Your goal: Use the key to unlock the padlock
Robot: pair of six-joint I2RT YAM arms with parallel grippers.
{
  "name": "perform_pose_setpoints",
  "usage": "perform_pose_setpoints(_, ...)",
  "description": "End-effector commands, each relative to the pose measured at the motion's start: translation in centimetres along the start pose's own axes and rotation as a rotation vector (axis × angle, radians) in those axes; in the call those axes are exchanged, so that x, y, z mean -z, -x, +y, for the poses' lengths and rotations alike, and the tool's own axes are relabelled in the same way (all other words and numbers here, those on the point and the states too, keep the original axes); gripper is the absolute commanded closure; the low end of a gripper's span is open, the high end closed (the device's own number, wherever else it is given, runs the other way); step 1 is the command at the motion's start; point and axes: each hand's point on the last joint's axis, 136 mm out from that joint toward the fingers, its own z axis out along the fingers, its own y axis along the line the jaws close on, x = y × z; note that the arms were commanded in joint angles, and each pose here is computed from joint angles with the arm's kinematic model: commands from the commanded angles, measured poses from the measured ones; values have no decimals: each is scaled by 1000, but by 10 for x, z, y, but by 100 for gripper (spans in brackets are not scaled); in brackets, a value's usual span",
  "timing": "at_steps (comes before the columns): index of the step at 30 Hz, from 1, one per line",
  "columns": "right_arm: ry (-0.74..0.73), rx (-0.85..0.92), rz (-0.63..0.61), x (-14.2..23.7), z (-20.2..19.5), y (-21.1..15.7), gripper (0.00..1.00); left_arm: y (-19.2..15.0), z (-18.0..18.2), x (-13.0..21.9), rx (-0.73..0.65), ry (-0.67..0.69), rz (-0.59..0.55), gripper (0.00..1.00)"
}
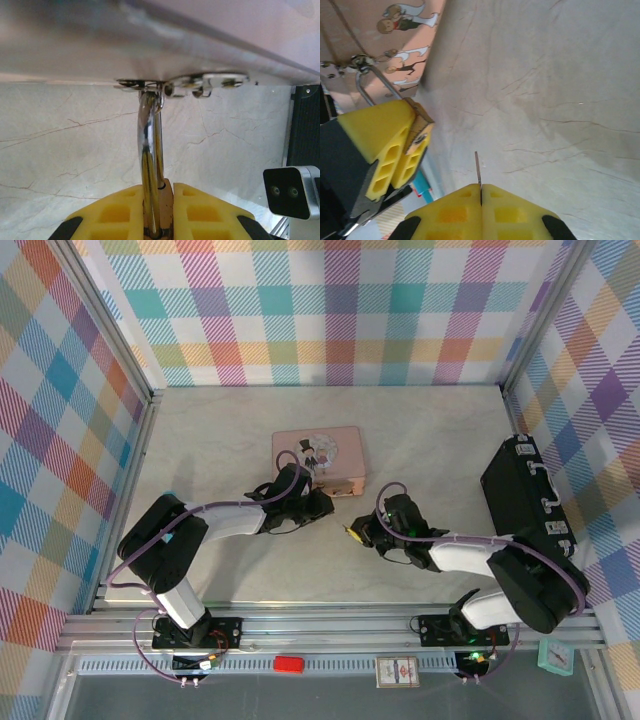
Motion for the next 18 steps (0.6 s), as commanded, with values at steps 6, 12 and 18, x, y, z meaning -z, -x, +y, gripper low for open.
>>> perform_pose_setpoints(6,131,-80,23,-6,18,0,100,23,-54,18,-10,-199,-108,100)
perform_pose_setpoints(12,147,-70,0,-2,18,2,100,26,-55,20,5,-204,-127,100)
perform_pose_setpoints(18,187,-63,-27,6,22,7,100,29,-59,22,35,-232,-142,100)
